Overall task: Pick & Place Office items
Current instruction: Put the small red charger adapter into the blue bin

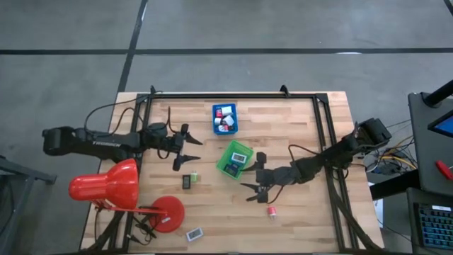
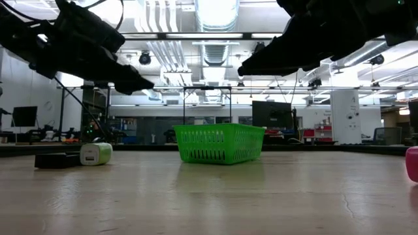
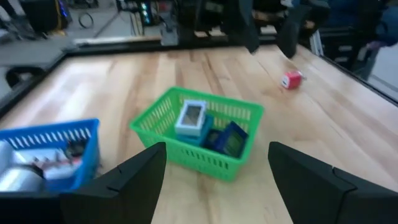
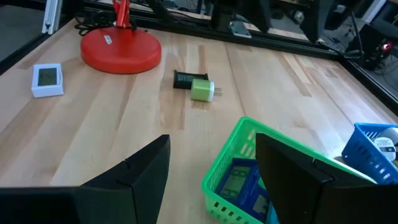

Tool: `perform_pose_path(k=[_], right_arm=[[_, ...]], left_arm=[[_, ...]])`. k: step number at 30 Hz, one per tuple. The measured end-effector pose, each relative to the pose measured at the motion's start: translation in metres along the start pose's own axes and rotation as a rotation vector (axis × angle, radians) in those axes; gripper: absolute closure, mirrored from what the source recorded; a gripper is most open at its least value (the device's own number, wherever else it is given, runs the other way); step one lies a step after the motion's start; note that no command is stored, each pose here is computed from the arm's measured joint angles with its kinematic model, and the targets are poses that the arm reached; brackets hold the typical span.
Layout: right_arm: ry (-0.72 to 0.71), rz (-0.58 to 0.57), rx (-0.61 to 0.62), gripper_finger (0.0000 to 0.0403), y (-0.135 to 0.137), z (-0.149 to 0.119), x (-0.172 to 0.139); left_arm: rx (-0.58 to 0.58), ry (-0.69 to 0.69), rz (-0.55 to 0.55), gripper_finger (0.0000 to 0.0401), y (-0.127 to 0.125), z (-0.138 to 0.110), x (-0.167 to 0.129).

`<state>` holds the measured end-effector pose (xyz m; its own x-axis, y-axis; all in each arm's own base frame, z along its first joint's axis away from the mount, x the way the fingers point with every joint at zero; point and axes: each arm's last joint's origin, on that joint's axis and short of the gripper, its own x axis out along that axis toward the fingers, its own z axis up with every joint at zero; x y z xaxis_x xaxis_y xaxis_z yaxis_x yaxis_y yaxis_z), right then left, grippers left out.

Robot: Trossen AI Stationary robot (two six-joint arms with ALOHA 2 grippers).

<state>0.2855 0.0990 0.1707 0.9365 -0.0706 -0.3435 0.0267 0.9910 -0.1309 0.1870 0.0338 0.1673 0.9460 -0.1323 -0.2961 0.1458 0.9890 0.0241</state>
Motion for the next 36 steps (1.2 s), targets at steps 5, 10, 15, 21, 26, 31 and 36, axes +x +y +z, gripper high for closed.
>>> perform_pose_path(k=[5, 10, 15, 21, 26, 31, 36], right_arm=[[0.004, -0.001, 0.006, 0.0175, 0.0, -0.001, 0.0], [0.004, -0.001, 0.008, 0.0175, 0.0, -0.002, 0.0], [0.021, -0.004, 0.002, 0.0175, 0.0, -0.003, 0.0], [0.024, -0.005, 0.008, 0.0175, 0.0, -0.004, 0.0], [0.025, -0.004, 0.01, 0.0175, 0.0, -0.004, 0.0], [0.053, 0.015, 0.042, 0.0175, 0.001, -0.007, -0.001], [0.165, 0.02, 0.171, 0.0175, 0.003, -0.018, -0.003]], left_arm=[[-0.046, 0.087, -0.043, 0.0117, -0.007, -0.007, 0.002], [-0.082, 0.205, -0.106, 0.0117, -0.02, -0.014, 0.003], [-0.092, 0.268, -0.095, 0.0117, -0.031, -0.011, 0.007], [-0.083, 0.328, -0.084, 0.0117, -0.042, -0.001, 0.009], [-0.09, 0.339, -0.092, 0.0116, -0.05, 0.003, 0.01], [-0.092, 0.354, -0.057, 0.0116, -0.052, 0.002, 0.01], [-0.09, 0.358, -0.029, 0.0116, -0.052, 0.001, 0.01]])
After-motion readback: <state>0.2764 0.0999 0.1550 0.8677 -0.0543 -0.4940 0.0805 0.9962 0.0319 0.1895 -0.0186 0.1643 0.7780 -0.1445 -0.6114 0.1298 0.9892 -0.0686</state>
